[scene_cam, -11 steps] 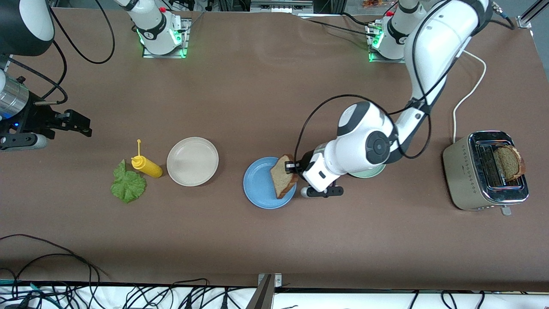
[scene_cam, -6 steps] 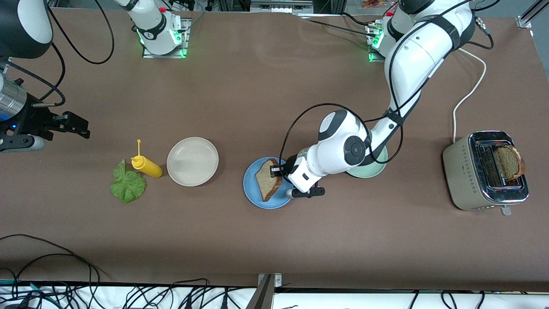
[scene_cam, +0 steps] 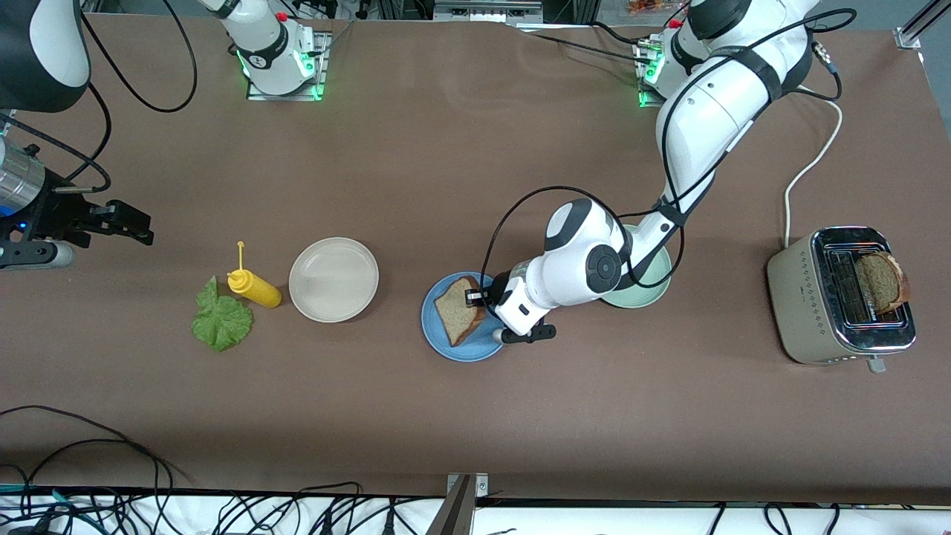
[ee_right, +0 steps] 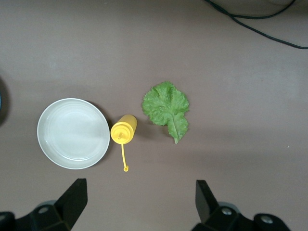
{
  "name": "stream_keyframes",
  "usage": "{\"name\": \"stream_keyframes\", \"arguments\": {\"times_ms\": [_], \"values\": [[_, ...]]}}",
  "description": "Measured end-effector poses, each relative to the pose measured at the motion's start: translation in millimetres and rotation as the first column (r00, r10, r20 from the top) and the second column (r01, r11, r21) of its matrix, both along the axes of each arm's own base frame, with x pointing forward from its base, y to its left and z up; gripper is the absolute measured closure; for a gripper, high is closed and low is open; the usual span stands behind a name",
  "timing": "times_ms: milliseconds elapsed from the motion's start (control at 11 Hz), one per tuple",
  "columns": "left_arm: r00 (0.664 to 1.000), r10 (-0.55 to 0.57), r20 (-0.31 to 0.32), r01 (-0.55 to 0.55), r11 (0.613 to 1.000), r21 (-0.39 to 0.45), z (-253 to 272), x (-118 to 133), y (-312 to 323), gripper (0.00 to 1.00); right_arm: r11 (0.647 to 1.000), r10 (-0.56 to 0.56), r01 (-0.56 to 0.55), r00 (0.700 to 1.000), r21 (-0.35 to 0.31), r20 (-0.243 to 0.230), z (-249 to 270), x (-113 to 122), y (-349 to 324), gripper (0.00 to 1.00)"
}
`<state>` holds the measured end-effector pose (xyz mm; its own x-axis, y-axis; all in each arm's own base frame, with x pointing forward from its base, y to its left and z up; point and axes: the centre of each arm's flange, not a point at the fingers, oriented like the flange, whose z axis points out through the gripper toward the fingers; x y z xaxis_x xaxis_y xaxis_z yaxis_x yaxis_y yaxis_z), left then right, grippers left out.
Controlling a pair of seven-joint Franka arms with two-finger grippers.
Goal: Make sandwich in blue plate with both arms
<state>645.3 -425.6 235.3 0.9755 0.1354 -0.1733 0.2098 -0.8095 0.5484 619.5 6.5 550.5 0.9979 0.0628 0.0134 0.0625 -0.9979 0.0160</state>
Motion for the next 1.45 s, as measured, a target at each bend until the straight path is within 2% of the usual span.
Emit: {"name": "stream_keyframes", "arguments": {"times_ms": [182, 273, 455, 636, 818, 1091, 1273, 1455], "values": [[1.000, 0.000, -0.004, 0.000, 1.000, 0.001, -3, 0, 0, 0.91, 1.000, -0.003, 0.003, 1.000, 0.000, -0.004, -3, 1, 0, 0.00], [1.000, 0.003, -0.002, -0.003, 1.000, -0.001, -4, 0, 0, 0.88, 1.000, -0.012, 0.012, 1.000, 0.006, -0.002, -7, 4, -2, 0.00], [1.000, 0.008, 0.004, -0.008, 1.000, -0.005, -5, 1, 0, 0.66, 1.000, -0.030, 0.029, 1.000, 0.008, 0.006, -13, 8, -13, 0.00], [1.000, 0.013, 0.009, -0.013, 1.000, -0.007, -4, 2, 1, 0.59, 1.000, -0.028, 0.028, 0.999, 0.003, -0.024, -31, 13, -14, 0.00], [1.000, 0.015, 0.020, -0.015, 1.000, -0.011, -1, 5, 3, 0.33, 1.000, -0.014, 0.014, 0.998, -0.002, -0.055, -50, 18, -18, 0.00], [0.997, 0.014, 0.082, -0.015, 1.000, 0.005, 19, 20, 15, 0.00, 0.998, 0.069, -0.069, 0.993, 0.000, -0.097, -72, 19, -44, 0.00], [0.993, -0.011, 0.118, 0.007, 0.999, 0.040, 48, 27, 27, 0.00, 0.989, 0.144, -0.141, 0.986, 0.041, -0.084, -89, 25, -67, 0.00], [0.990, -0.044, 0.135, 0.033, 0.996, 0.085, 85, 31, 40, 0.00, 0.984, 0.174, -0.170, 0.980, 0.055, -0.092, -119, 34, -73, 0.00]]}}
